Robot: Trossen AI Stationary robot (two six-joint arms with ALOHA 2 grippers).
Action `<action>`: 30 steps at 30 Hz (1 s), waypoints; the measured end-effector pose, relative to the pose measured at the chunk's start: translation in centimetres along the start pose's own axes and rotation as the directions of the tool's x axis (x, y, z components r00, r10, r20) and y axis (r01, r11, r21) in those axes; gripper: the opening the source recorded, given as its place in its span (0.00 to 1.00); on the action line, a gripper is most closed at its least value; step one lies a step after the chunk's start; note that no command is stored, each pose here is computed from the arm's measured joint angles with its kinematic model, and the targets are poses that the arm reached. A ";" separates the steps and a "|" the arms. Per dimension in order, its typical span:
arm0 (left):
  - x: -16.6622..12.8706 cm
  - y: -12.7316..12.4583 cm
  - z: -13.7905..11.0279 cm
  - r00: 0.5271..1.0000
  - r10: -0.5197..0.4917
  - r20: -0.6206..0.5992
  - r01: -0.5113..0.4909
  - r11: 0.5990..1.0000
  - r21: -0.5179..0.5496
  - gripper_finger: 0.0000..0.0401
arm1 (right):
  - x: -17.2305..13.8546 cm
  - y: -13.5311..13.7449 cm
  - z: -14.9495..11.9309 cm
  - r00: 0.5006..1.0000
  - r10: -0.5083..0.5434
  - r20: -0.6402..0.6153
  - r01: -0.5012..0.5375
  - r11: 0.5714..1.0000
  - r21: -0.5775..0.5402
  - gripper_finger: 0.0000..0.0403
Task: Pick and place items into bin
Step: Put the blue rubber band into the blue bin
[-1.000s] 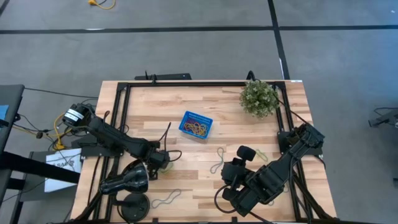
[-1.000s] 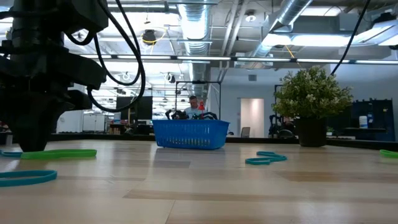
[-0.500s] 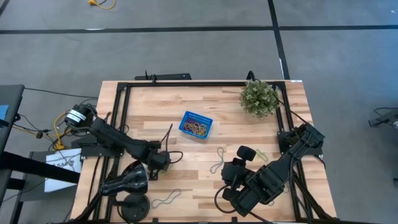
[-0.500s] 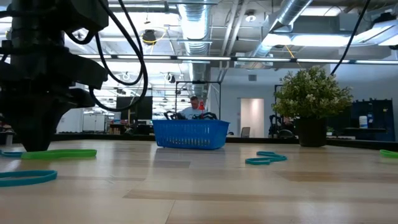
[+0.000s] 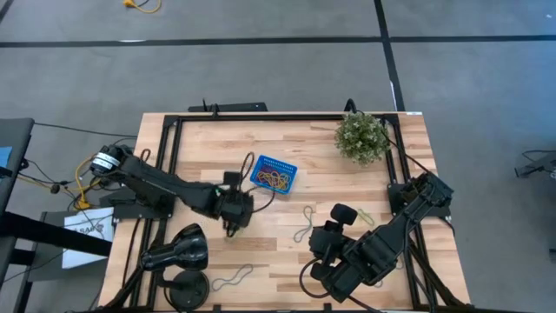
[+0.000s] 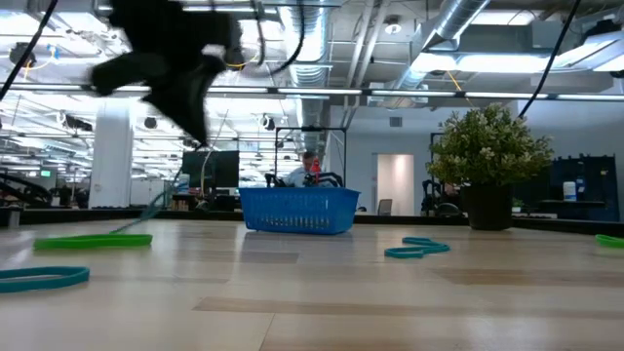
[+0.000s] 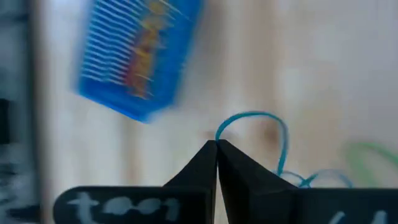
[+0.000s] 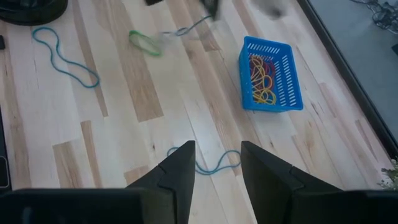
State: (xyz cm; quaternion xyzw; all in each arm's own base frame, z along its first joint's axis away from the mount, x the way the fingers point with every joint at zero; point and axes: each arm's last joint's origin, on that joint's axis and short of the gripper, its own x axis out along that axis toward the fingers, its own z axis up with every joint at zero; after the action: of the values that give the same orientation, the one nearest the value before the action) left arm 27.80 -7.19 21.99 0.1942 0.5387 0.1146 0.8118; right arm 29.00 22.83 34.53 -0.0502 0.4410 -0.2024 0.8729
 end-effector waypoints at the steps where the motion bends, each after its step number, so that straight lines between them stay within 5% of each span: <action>1: -0.4 0.7 0.7 0.999 0.042 0.023 -0.042 0.999 0.001 0.00 | 0.0 0.0 0.0 1.000 0.000 0.000 0.000 1.000 0.000 0.31; 5: -1.8 4.1 3.2 0.987 0.132 0.086 -0.131 0.991 -0.016 0.00 | 0.0 0.0 0.0 1.000 -0.001 -0.001 0.001 1.000 -0.001 0.30; 12: -1.5 8.7 5.3 0.968 0.158 0.195 -0.137 0.983 -0.121 0.00 | -0.6 0.2 -0.7 1.000 -0.009 -0.010 0.009 1.000 0.010 0.30; 17: 0.5 9.7 5.6 0.960 -0.025 0.277 0.059 0.992 -0.115 0.00 | -1.6 0.7 -1.9 0.999 -0.043 0.027 0.042 0.999 0.027 0.30; 30: 3.1 12.0 6.5 0.941 0.021 0.337 0.030 0.989 -0.146 0.00 | -3.8 3.3 -7.0 0.985 -0.050 0.163 0.044 0.998 0.040 0.31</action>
State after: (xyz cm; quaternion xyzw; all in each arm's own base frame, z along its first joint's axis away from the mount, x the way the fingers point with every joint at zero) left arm 35.28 3.55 26.90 0.1488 0.3821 0.1177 0.9045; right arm 22.43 27.98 32.26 -0.0612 0.3627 -0.2260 0.9020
